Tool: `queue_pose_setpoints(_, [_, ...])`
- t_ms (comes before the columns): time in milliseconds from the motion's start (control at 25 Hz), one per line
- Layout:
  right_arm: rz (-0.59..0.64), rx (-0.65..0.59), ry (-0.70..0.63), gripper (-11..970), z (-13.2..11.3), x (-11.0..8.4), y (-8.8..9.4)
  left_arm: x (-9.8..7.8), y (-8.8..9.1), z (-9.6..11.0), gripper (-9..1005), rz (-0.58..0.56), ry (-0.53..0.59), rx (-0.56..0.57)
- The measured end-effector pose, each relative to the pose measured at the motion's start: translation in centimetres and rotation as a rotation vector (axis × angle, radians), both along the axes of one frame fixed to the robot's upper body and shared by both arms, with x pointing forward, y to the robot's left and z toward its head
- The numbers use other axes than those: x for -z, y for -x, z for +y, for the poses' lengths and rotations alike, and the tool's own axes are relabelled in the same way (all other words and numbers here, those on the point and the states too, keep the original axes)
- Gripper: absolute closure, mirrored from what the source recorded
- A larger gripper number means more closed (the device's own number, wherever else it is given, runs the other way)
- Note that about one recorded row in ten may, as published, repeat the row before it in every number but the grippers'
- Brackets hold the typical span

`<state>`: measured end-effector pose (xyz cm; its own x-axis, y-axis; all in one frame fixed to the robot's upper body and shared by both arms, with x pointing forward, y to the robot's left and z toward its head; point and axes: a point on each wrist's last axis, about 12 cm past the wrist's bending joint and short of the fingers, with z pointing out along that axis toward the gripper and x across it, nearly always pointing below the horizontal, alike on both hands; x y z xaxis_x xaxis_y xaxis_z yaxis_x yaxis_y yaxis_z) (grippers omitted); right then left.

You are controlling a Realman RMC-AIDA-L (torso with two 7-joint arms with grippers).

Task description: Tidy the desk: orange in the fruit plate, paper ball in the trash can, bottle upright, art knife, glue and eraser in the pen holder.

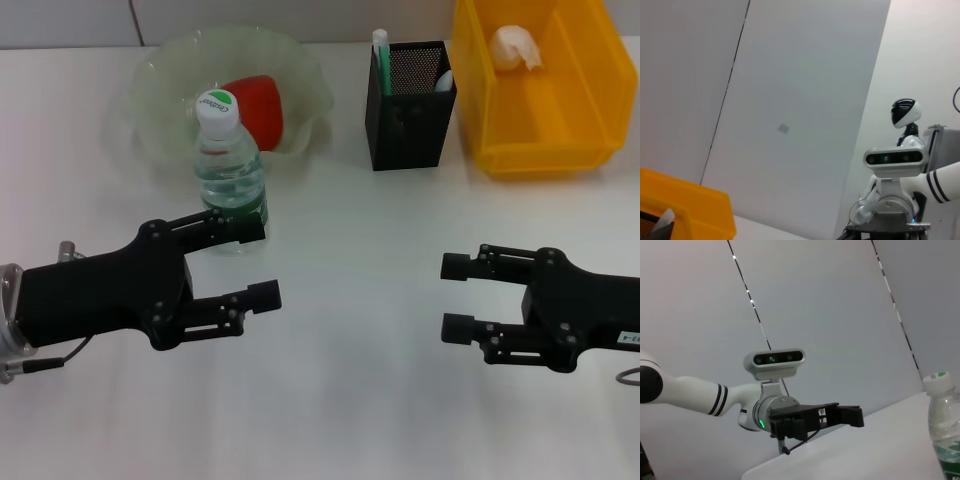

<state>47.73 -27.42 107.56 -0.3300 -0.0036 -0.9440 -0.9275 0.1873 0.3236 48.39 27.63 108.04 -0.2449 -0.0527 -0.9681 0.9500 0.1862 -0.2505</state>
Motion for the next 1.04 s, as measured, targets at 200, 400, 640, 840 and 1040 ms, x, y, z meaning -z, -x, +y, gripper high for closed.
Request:
queue_pose_setpoints(200, [-0.001, 0.001, -0.001, 232, 0.03, -0.03, -0.06, -0.05, 0.03, -0.07, 210, 0.0, 0.004, 0.006])
queue_pose_setpoints(400, [0.003, 0.0, -0.003, 233, 0.06, -0.06, -0.1, 0.06, 0.14, -0.24, 203, -0.001, 0.006, 0.007])
queue_pose_setpoints(640, [0.0, -0.001, -0.003, 233, 0.27, -0.1, -0.29, 0.16, 0.04, -0.68, 203, 0.005, -0.006, 0.029])
queue_pose_setpoints(840, [0.004, 0.001, 0.001, 232, 0.6, 0.03, -0.49, 0.4, 0.13, -0.94, 203, 0.009, -0.017, 0.035])
queue_pose_setpoints(1040, [0.004, 0.0, 0.0, 232, 0.84, 0.1, -0.51, 0.47, 0.2, -0.97, 203, 0.007, -0.017, 0.034])
